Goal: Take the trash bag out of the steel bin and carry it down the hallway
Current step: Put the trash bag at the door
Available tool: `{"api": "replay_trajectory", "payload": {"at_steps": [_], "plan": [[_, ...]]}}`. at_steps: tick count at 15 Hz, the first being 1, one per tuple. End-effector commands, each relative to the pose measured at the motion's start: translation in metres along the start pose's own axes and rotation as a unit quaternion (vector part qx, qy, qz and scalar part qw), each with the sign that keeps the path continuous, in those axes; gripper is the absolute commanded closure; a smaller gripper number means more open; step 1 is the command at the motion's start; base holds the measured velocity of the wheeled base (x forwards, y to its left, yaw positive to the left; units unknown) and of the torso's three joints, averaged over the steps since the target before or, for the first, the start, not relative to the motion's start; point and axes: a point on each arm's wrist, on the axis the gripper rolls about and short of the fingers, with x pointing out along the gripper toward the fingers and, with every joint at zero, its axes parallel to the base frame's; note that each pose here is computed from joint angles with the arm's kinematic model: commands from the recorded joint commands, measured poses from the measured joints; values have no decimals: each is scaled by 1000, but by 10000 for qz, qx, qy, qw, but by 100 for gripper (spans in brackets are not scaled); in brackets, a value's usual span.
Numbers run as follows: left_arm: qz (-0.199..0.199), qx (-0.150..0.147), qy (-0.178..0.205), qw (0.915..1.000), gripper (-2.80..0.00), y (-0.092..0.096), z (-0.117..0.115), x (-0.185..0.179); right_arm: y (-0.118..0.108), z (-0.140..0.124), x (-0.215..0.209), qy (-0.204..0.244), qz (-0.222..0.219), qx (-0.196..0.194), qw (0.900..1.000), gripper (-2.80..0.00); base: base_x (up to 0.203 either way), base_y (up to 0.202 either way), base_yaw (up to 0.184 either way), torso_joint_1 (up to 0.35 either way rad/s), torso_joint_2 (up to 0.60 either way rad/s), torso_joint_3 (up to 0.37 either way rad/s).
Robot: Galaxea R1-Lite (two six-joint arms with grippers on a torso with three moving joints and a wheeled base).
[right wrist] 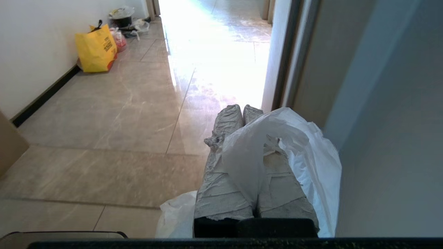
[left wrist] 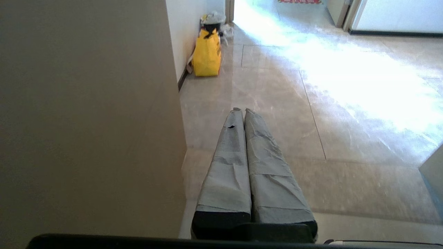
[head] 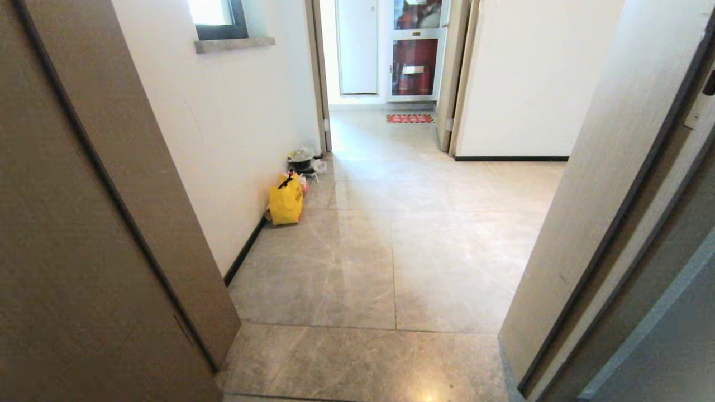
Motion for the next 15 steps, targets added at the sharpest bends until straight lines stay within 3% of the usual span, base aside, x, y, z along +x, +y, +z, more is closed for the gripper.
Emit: {"api": "replay_trajectory", "payload": {"at_steps": [1,15], "plan": [[1,4,-3,10000,0,0,0,0,0,0,0,3,4,-4,10000,0,188,0,-1,5,2,2],[1,-4,-3,10000,0,0,0,0,0,0,0,3,4,4,10000,0,191,0,0,2,2,1]]}}
